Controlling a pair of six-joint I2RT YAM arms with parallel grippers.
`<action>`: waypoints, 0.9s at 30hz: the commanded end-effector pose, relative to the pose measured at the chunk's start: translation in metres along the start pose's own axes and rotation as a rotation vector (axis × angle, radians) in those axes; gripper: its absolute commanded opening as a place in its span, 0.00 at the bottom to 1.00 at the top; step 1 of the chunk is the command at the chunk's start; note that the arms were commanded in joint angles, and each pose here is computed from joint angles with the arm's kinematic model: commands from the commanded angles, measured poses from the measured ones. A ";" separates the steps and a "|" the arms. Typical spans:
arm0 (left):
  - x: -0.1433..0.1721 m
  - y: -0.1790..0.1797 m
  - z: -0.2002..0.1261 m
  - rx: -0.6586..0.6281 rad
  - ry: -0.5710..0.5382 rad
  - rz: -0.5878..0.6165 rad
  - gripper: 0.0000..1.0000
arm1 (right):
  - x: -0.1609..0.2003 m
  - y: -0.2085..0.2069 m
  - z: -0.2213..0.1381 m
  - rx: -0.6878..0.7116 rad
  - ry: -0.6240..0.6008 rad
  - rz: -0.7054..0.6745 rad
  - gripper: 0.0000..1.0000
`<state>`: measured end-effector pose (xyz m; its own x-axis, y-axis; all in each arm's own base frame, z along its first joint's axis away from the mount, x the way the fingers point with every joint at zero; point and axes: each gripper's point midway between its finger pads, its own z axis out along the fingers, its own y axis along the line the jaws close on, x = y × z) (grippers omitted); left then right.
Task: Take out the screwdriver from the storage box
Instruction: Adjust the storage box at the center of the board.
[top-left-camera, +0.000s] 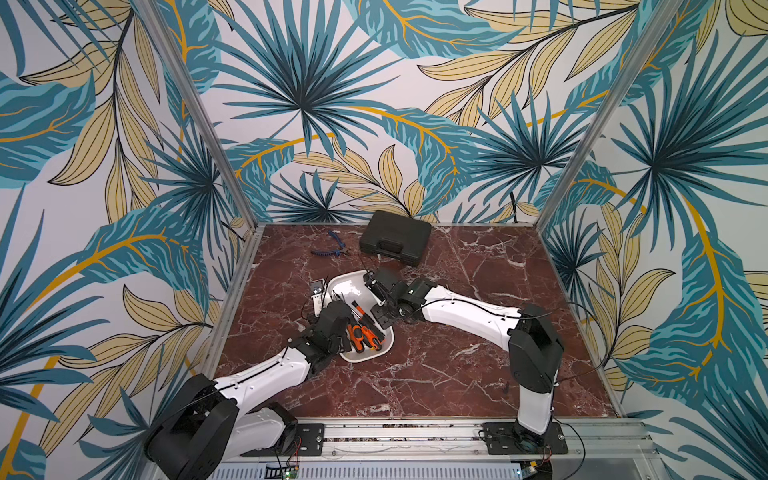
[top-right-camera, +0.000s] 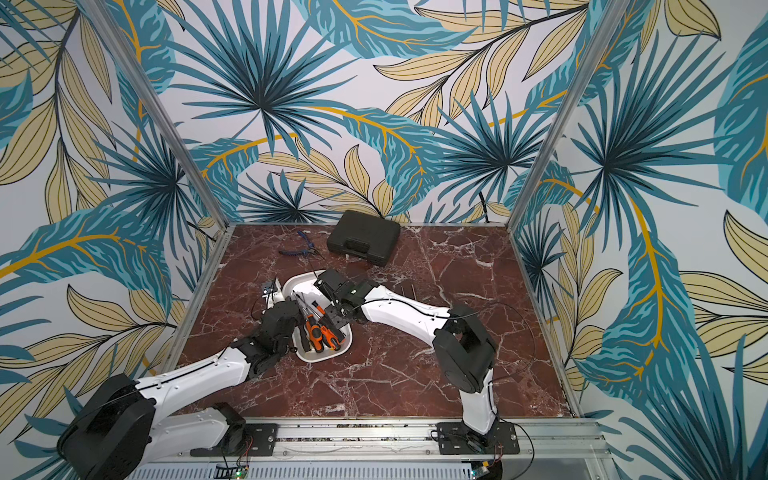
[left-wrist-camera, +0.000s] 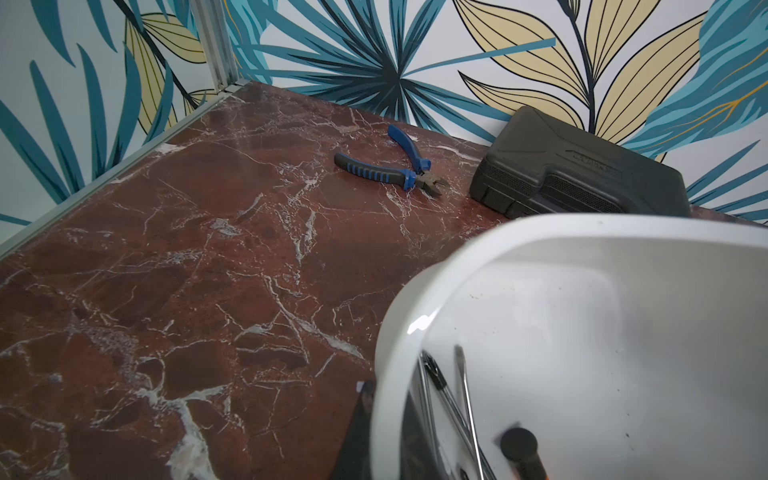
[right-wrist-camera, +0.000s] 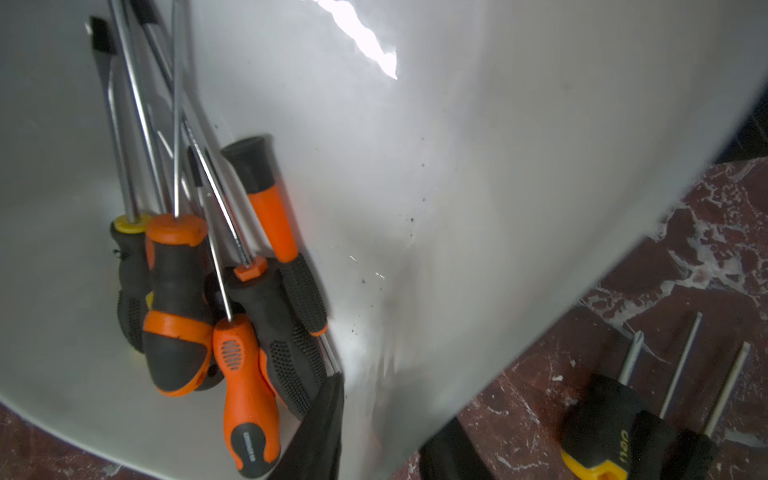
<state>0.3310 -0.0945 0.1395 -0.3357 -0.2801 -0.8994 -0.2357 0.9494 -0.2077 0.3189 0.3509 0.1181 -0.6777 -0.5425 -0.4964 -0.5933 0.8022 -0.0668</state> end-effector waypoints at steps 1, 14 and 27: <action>-0.022 -0.022 -0.005 0.088 -0.055 -0.080 0.00 | -0.007 0.014 -0.025 -0.055 -0.050 -0.029 0.32; -0.023 -0.023 -0.005 0.091 -0.056 -0.083 0.00 | 0.005 0.007 -0.025 -0.019 -0.015 -0.029 0.34; -0.023 -0.022 -0.004 0.088 -0.054 -0.081 0.00 | 0.010 0.032 -0.040 -0.151 -0.029 -0.066 0.35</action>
<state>0.3317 -0.1029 0.1397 -0.3474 -0.2875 -0.8926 -0.1992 0.9527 -0.2294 0.2924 0.3521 0.1388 -0.6533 -0.5642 -0.5049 -0.6465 0.7628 -0.0158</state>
